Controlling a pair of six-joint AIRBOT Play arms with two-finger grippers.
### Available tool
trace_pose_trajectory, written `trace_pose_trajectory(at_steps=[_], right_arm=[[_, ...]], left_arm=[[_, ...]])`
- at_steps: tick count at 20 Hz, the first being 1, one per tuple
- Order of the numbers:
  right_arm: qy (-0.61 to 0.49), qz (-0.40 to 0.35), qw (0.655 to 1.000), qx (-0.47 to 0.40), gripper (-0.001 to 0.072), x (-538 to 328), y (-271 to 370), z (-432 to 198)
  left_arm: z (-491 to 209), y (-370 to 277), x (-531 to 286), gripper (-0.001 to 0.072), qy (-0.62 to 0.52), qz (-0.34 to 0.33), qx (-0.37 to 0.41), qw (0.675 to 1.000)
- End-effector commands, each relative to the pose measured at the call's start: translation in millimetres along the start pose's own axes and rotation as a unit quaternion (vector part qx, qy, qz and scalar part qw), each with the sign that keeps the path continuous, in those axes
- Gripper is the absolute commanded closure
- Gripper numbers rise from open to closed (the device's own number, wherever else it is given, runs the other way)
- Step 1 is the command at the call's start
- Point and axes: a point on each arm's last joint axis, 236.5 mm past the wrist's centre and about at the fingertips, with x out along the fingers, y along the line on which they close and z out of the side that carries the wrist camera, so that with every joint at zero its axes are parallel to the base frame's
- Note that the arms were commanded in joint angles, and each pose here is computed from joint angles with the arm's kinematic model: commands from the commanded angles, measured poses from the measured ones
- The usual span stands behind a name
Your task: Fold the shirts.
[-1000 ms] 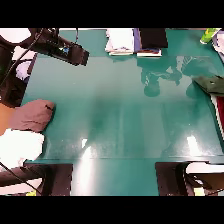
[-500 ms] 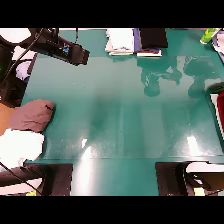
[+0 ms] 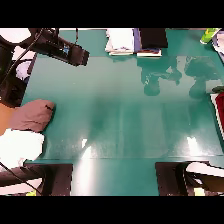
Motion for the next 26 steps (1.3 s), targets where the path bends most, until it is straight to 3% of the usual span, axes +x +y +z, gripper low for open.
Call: trace_pose_trajectory(at_steps=[1,7,11,14,15,16,19,21,23,26], right_arm=[[0.052,-0.065,0.996,-0.011,0.0693,0,-53,-44],[0.121,-0.143,0.982,0.009,0.0691,7,-127,-116],[0.160,-0.151,0.975,0.034,0.0675,23,-146,-159],[0.184,-0.154,0.969,0.053,0.0261,28,-157,-181],[0.180,-0.153,0.970,0.058,0.0179,28,-157,-179],[0.168,-0.145,0.973,0.060,0.0180,27,-153,-171],[0.072,-0.037,0.995,0.059,0.0181,26,-84,-106],[0.025,0.061,0.998,0.024,0.0181,17,-3,-71],[0.023,0.159,0.986,-0.035,0.0182,3,91,-70],[0.057,0.272,0.947,-0.158,0.0181,-27,221,-121]], left_arm=[[-2,0,1,0.0677,0.004,0.000,0.013,1.000],[-2,0,1,0.0677,0.004,0.000,0.013,1.000],[-2,0,1,0.0677,0.005,0.000,0.012,1.000],[-2,0,1,0.0677,0.004,0.000,0.012,1.000],[-2,0,1,0.0677,0.004,0.000,0.012,1.000],[-2,0,1,0.0677,0.004,0.000,0.012,1.000],[-2,0,1,0.0677,0.004,0.000,0.012,1.000],[-2,0,1,0.0677,0.003,0.000,0.012,1.000],[-2,0,1,0.0677,0.004,0.000,0.012,1.000],[0,0,1,0.0677,0.000,0.001,0.013,1.000]])
